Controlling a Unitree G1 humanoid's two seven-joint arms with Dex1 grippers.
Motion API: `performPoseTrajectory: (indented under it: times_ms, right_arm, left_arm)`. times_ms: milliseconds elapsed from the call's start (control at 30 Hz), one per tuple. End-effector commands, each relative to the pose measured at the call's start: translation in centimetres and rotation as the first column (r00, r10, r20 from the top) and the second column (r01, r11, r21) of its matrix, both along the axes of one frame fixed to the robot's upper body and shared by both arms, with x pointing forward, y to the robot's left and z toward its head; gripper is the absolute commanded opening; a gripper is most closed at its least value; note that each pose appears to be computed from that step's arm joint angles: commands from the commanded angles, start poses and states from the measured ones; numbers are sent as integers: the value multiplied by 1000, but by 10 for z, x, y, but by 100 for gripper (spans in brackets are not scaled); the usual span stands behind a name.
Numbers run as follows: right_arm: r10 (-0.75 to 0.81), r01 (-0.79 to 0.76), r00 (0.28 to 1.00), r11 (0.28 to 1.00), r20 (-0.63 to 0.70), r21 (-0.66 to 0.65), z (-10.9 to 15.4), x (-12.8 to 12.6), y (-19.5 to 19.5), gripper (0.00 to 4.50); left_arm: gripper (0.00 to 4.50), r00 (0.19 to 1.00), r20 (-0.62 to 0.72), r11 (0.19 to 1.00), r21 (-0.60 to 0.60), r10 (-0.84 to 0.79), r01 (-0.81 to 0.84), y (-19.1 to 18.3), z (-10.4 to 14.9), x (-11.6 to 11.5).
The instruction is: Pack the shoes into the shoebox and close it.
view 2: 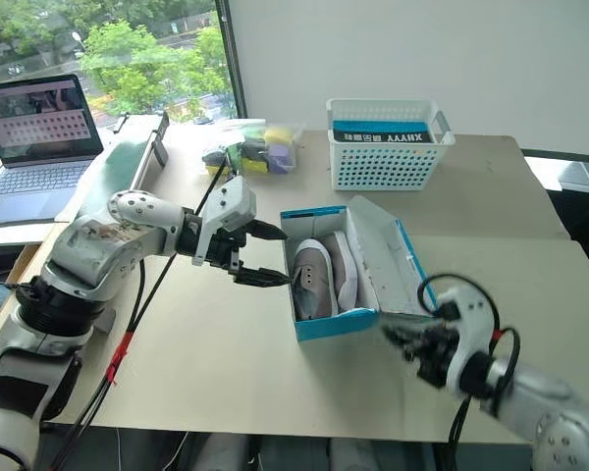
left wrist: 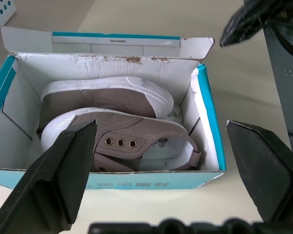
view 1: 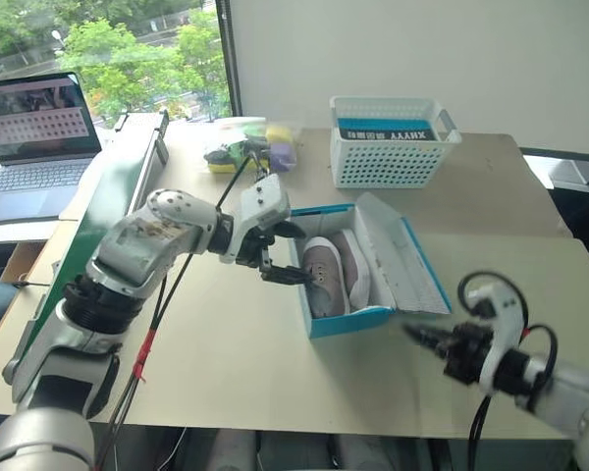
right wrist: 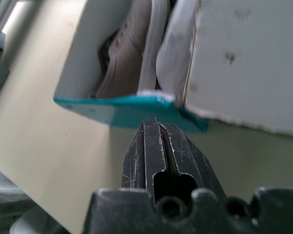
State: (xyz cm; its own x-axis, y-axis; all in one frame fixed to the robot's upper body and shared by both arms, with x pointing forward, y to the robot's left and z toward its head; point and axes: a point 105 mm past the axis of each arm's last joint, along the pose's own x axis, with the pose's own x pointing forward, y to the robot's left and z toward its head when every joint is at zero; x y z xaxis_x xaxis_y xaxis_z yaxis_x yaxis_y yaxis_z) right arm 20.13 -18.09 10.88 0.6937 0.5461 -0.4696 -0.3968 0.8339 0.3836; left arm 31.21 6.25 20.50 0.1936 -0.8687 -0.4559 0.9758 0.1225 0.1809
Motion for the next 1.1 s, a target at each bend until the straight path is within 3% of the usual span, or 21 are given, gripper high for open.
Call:
performPoseTrajectory:
  times_ms: [33,133,233,367,667,733,900,1000,1100]
  right_arm:
    - [-40,41,998,999,-49,20,-21,-12,0,5]
    - [-87,91,994,995,-67,46,-41,-10,-4,5]
    - [-169,167,986,980,14,108,-47,13,-5,5]
    - [-266,239,960,941,87,241,-48,36,-3,5]
    - [-479,398,867,831,138,389,-50,82,-19,5]
    - [-521,420,842,794,137,439,-48,89,-22,5]
    - [-679,487,732,579,56,654,-43,99,-46,5]
    - [-683,434,728,518,52,737,-30,101,-49,5]
    - [-648,324,754,507,106,799,-4,101,-44,5]
  left_arm:
    - [450,996,74,999,26,-43,41,-1,14,0]
    - [450,995,78,998,34,-57,54,0,15,-2]
    - [450,995,82,998,37,-57,54,0,17,-2]
    - [450,995,91,999,40,-29,25,2,19,-1]
    - [450,993,118,999,50,2,-8,7,17,-2]
    - [450,993,116,999,42,7,-12,7,18,-3]
    - [450,993,117,999,29,19,-23,7,19,-6]
    - [450,992,117,999,6,46,-47,7,20,-3]
    - [450,992,115,998,-1,55,-56,7,20,-3]
